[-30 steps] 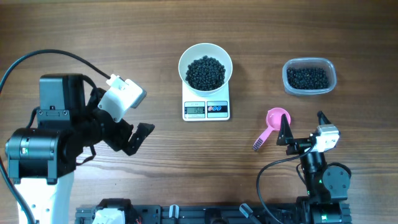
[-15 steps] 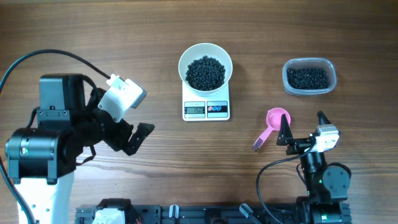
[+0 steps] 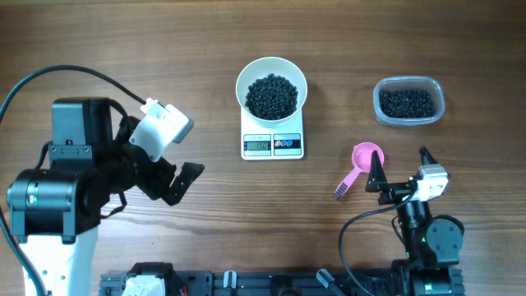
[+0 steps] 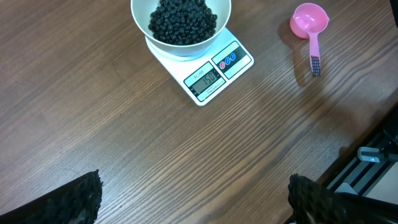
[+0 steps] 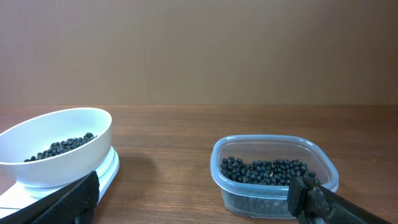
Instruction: Scoop item into bowl and weigh 150g on scale
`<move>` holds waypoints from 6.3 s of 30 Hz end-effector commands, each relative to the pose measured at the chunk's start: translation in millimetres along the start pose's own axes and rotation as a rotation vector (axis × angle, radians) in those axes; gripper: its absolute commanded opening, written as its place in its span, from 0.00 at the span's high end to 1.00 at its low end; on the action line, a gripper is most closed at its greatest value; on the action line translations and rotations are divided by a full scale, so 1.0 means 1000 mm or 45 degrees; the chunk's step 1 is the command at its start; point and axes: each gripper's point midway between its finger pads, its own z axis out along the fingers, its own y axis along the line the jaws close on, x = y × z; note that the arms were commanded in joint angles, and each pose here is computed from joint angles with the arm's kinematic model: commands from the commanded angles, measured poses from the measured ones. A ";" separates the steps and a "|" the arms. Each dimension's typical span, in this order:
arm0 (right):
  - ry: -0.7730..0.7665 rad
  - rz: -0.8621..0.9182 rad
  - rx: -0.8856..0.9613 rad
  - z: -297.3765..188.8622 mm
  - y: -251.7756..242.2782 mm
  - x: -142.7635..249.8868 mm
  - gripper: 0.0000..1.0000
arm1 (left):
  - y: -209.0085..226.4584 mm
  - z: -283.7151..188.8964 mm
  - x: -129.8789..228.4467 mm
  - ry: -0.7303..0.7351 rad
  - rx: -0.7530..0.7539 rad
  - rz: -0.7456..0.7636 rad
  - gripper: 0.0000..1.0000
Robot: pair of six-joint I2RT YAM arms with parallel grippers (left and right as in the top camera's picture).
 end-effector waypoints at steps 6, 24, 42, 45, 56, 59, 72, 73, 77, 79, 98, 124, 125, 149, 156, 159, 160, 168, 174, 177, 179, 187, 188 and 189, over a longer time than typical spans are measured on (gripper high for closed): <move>-0.017 -0.017 0.004 -0.001 0.000 -0.003 0.00 | -0.001 -0.004 -0.004 -0.025 0.002 0.024 0.00; -0.017 -0.017 0.004 -0.001 0.000 -0.003 0.00 | 0.003 -0.004 0.015 0.082 -0.056 -0.407 0.00; -0.017 -0.017 0.004 -0.001 0.000 -0.003 0.00 | -0.008 -0.048 0.024 -0.388 -0.322 -0.463 0.00; -0.017 -0.017 0.004 -0.001 0.000 -0.003 0.00 | -0.007 -0.043 0.027 -0.522 -0.347 -0.483 0.00; -0.017 -0.017 0.004 -0.001 0.000 -0.003 0.00 | 0.005 -0.007 0.047 -0.824 -0.403 -0.554 0.00; -0.017 -0.017 0.004 -0.001 0.000 -0.003 0.00 | 0.004 0.000 0.054 -0.865 -0.411 -0.537 0.00; -0.017 -0.017 0.004 -0.001 0.000 -0.003 0.00 | 0.018 0.014 0.079 -0.949 -0.513 -0.651 0.00; -0.017 -0.017 0.004 -0.001 0.000 -0.003 0.00 | 0.018 0.015 0.080 -0.956 -0.514 -0.648 0.00; -0.017 -0.017 0.004 -0.001 0.000 -0.003 0.00 | 0.021 0.024 0.083 -0.956 -0.511 -0.647 0.00; -0.017 -0.017 0.004 -0.001 0.000 -0.003 0.00 | 0.022 0.029 0.084 -0.955 -0.511 -0.648 0.00; -0.017 -0.017 0.004 -0.001 0.000 -0.003 0.00 | 0.044 0.067 0.083 -1.062 -0.535 -0.608 0.00; -0.017 -0.017 0.004 -0.001 0.000 -0.003 0.00 | 0.053 0.086 0.086 -1.144 -0.572 -0.584 0.00; -0.017 -0.017 0.004 -0.001 0.000 -0.003 0.00 | 0.053 0.087 0.087 -1.135 -0.571 -0.586 0.00; -0.017 -0.017 0.004 -0.001 0.000 -0.003 0.00 | 0.054 0.088 0.088 -1.139 -0.551 -0.633 0.00; -0.017 -0.017 0.004 -0.001 0.000 -0.003 0.00 | 0.054 0.088 0.089 -1.157 -0.521 -0.710 0.00; -0.017 -0.017 0.004 -0.001 0.000 -0.003 0.00 | 0.054 0.088 0.089 -1.156 -0.522 -0.706 0.00; -0.017 -0.017 0.004 -0.001 0.000 -0.003 0.00 | 0.054 0.088 0.089 -1.157 -0.522 -0.706 0.00; -0.017 -0.017 0.004 -0.001 0.000 -0.003 0.00 | 0.054 0.088 0.088 -1.160 -0.523 -0.705 0.00; -0.017 -0.017 0.004 -0.001 0.000 -0.003 0.00 | 0.054 0.088 0.088 -1.159 -0.523 -0.705 0.00; -0.017 -0.017 0.004 -0.001 0.000 -0.003 0.00 | 0.054 0.088 0.088 -1.160 -0.523 -0.705 0.00; -0.017 -0.017 0.004 -0.001 0.000 -0.003 0.00 | 0.054 0.088 0.088 -1.159 -0.523 -0.705 0.00; -0.017 -0.017 0.004 -0.001 0.000 -0.003 0.00 | 0.055 0.088 0.089 -1.160 -0.528 -0.707 0.00; -0.017 -0.017 0.004 -0.001 0.000 -0.003 0.01 | 0.055 0.088 0.089 -1.160 -0.528 -0.707 0.00; -0.017 -0.017 0.004 -0.001 0.000 -0.003 0.00 | 0.055 0.088 0.089 -1.160 -0.528 -0.707 0.00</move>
